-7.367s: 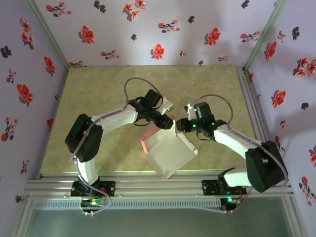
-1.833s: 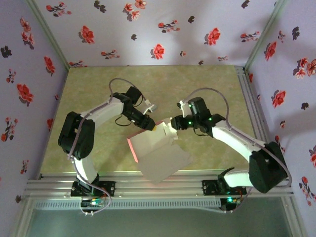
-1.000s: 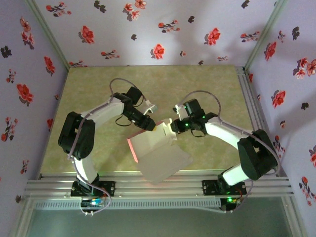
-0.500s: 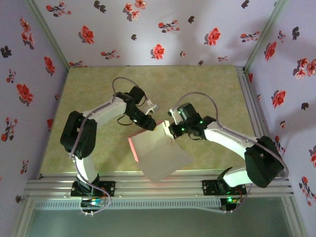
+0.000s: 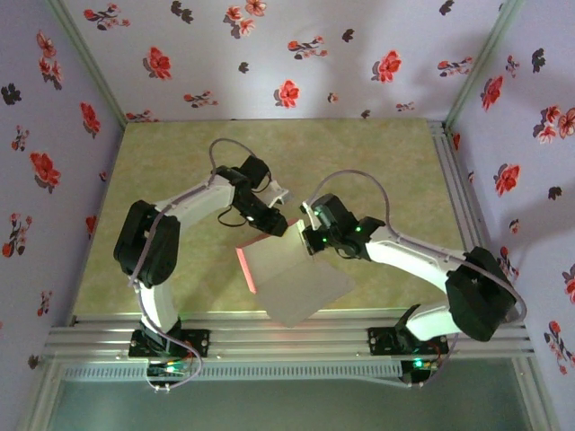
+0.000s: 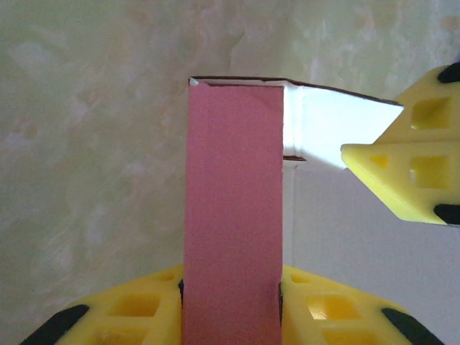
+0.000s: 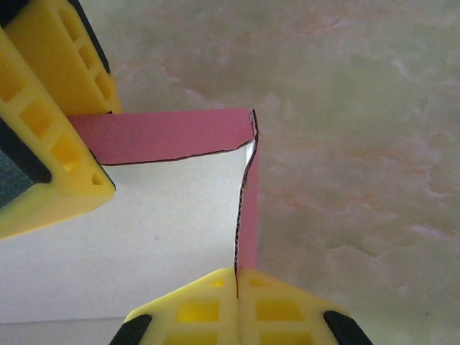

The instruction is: Fold the paper box

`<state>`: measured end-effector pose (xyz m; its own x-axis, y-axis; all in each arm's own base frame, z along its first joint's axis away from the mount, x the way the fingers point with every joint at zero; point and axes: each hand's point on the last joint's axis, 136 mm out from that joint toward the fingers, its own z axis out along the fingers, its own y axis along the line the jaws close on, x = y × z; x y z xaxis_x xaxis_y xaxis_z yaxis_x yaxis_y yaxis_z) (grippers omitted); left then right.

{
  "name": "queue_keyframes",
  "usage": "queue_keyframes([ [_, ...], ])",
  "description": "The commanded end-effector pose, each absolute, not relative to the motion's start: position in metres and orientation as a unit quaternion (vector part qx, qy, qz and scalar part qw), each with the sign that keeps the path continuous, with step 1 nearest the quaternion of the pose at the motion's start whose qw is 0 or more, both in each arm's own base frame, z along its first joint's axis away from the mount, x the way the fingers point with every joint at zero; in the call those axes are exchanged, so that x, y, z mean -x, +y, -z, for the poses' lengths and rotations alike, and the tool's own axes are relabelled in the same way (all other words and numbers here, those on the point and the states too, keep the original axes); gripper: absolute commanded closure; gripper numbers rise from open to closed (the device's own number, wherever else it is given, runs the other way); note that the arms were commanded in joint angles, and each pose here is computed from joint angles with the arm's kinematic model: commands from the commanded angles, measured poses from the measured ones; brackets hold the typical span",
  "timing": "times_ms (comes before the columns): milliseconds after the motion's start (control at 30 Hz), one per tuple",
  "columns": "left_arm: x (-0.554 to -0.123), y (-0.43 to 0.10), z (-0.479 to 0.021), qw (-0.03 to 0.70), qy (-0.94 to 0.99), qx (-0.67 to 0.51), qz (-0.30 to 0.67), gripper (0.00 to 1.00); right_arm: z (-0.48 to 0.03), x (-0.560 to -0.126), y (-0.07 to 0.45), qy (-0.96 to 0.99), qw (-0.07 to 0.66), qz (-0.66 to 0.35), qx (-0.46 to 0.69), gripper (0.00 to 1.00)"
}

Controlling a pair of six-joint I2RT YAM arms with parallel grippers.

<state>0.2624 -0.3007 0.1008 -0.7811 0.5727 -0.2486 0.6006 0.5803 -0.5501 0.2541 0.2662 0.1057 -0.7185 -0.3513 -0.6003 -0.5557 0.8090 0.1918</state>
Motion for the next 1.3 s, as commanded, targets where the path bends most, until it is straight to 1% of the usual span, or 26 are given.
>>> queue_keyframes([
  [0,-0.271,-0.306,-0.107,0.052,0.891,-0.337,0.302,0.70,-0.093,-0.244,0.267,0.918,0.266,-0.169,0.243,1.00],
  [133,-0.276,-0.305,-0.119,0.085,0.891,-0.344,0.285,0.70,-0.090,-0.244,0.259,0.918,0.286,-0.147,0.234,1.00],
  [300,-0.283,-0.305,-0.144,0.144,0.883,-0.349,0.280,0.70,-0.087,-0.252,0.248,0.912,0.334,-0.127,0.204,1.00],
  [433,-0.283,-0.305,-0.163,0.178,0.873,-0.355,0.282,0.70,-0.085,-0.259,0.239,0.908,0.361,-0.113,0.180,1.00],
  [533,-0.281,-0.306,-0.171,0.198,0.868,-0.361,0.277,0.70,-0.086,-0.260,0.241,0.903,0.372,-0.122,0.176,1.00],
  [833,-0.276,-0.307,-0.166,0.261,0.871,-0.355,0.218,0.70,-0.098,-0.258,0.251,0.886,0.411,-0.138,0.166,1.00],
  [1067,-0.275,-0.304,-0.167,0.307,0.864,-0.340,0.208,0.70,-0.106,-0.259,0.246,0.855,0.475,-0.116,0.174,1.00],
  [1267,-0.266,-0.306,-0.164,0.344,0.850,-0.353,0.187,0.71,-0.106,-0.258,0.246,0.852,0.482,-0.124,0.166,0.97],
])
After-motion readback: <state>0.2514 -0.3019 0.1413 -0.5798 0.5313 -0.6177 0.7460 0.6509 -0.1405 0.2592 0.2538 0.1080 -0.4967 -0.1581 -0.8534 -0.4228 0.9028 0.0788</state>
